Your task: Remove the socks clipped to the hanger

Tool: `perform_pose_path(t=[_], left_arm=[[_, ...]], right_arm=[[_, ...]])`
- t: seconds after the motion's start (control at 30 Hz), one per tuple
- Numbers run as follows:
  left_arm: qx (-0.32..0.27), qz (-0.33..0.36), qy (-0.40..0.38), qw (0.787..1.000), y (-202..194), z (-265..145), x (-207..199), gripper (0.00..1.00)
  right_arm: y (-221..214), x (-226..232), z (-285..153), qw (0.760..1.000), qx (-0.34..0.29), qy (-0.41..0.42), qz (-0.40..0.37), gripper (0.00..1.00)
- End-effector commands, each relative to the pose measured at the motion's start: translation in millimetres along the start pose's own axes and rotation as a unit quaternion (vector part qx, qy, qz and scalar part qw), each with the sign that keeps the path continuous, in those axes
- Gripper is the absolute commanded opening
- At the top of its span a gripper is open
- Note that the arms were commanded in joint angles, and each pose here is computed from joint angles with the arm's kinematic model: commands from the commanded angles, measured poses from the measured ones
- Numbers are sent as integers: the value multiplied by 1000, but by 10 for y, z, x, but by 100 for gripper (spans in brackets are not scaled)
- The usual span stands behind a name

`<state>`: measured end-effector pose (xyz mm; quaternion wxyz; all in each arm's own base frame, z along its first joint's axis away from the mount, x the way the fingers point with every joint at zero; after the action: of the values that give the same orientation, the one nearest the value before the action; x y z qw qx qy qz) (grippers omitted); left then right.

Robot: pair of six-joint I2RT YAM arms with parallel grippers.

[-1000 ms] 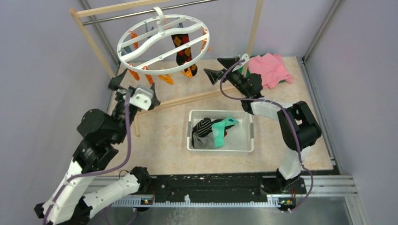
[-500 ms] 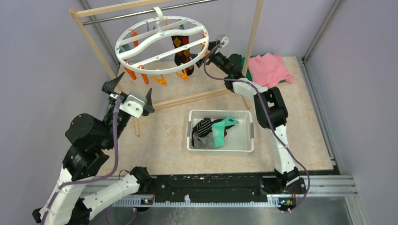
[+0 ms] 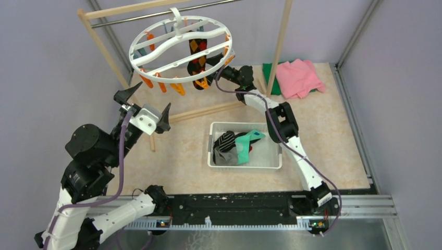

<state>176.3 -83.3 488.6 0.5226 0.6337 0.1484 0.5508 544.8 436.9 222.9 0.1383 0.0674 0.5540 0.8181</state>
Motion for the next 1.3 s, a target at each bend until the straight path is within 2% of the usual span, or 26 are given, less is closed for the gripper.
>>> perform_pose_path(t=[0.0,0.07,0.17,0.2,0.23,0.27,0.3,0.5,0.63,0.77,0.97,1.17,1.27], left_arm=[[-2,-2,-16,1000,-13,61,-81,97],[-3,-1,-19,1000,-37,71,-113,97],[0,-6,-26,1000,-47,87,-145,97],[0,-9,-29,1000,-41,84,-149,97],[1,-15,-32,999,-36,80,-161,97],[3,-19,-39,999,-45,80,-187,97],[8,-22,-50,998,-68,82,-232,97],[52,-57,-158,984,-251,76,-677,99],[98,-85,-262,956,-445,56,-1124,99],[121,-119,-315,934,-524,94,-1398,99],[83,-158,-340,923,-217,159,-1413,99],[40,-158,-314,935,37,310,-1249,99],[43,-162,-314,934,38,328,-1258,99]], right_arm=[[596,353,186,994,-54,78,-47,91],[678,392,182,994,-59,80,-52,82],[801,472,148,993,-64,85,-50,60],[840,493,128,993,-63,84,-47,49],[867,514,110,994,-61,81,-44,35],[904,533,84,994,-56,77,-43,11],[938,537,48,996,-49,68,-42,0],[1277,530,-270,997,-5,-42,-69,0],[1430,544,-632,991,16,-115,-61,0],[1546,627,-939,983,41,-167,-59,0],[1662,879,-1436,971,59,-221,-67,0],[1874,1138,-1695,967,54,-239,-68,0],[1994,1339,-1802,968,45,-239,-66,0]])
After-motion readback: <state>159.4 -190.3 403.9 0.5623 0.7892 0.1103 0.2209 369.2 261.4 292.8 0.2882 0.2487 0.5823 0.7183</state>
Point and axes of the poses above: each gripper's point midway between its finger pads, its own z axis out along the fingers, its own x axis along the line the jaws close on, y = z × x, the point moved 2 cm from there along -z, back along the fingers, and after that the axes turned 4 degrees about -z, right-handed, at the moved point
